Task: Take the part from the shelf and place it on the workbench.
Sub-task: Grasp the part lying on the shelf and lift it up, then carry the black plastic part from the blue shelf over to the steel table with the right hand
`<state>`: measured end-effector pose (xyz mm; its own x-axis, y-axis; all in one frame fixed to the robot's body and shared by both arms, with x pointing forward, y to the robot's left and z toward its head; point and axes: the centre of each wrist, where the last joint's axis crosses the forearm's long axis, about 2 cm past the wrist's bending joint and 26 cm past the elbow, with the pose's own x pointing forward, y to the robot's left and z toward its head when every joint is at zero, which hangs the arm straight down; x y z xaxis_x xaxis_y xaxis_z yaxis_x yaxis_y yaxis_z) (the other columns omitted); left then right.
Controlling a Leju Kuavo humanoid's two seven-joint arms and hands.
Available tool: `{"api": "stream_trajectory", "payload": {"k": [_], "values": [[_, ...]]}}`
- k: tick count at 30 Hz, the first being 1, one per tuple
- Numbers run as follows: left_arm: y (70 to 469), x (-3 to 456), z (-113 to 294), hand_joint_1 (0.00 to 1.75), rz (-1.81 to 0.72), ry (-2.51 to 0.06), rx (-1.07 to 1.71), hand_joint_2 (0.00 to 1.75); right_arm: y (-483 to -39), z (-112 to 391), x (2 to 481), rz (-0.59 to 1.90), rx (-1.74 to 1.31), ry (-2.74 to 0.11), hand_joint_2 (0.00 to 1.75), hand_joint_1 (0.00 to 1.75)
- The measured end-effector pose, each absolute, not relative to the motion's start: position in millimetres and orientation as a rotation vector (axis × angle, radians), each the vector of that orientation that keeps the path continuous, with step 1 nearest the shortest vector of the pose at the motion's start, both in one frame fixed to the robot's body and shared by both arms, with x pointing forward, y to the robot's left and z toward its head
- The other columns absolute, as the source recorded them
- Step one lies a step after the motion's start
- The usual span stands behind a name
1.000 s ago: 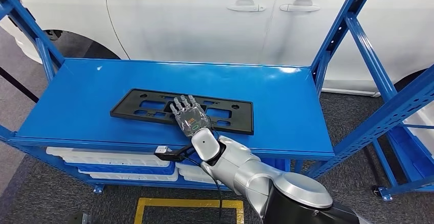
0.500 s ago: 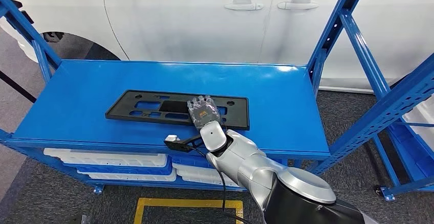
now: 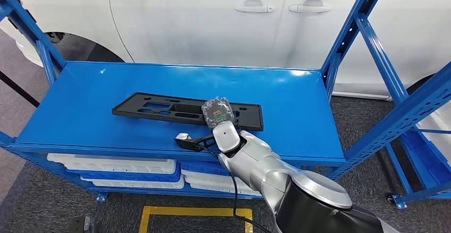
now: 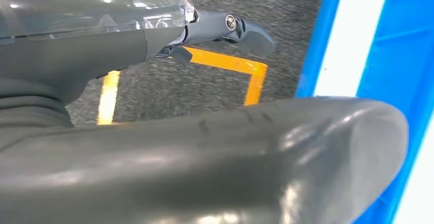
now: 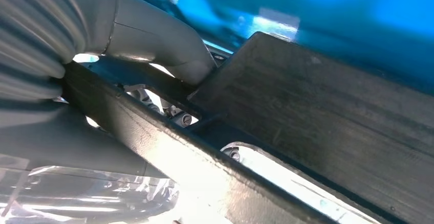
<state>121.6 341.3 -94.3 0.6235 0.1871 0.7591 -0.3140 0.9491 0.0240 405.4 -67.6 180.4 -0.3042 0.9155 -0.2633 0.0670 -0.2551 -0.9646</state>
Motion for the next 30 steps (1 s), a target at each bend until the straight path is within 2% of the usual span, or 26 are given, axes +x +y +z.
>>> {"api": "stream_trajectory", "payload": {"k": [3,14,18,21,27,30], "values": [[341,121,-94,0.0,0.289,-0.905,0.159,1.75,-72,178,407,1.642,-1.266,-1.315,1.75,1.75],[337,126,-94,0.0,0.303,-0.919,0.158,1.75,-72,188,412,1.623,-1.255,-1.371,1.75,1.75],[337,125,-94,0.0,0.311,-0.917,0.161,1.75,-71,188,411,1.591,-1.158,-1.48,1.75,1.75],[337,125,-94,0.0,0.332,-0.923,0.16,1.75,-63,196,409,1.492,-0.901,-1.693,1.75,1.75],[337,121,-95,0.0,0.414,-0.918,0.16,1.75,-31,234,398,1.13,-0.208,-2.159,1.75,1.75],[337,107,-98,0.0,0.458,-0.92,0.165,1.75,-39,251,386,0.887,0.188,-2.275,1.75,1.75]]}}
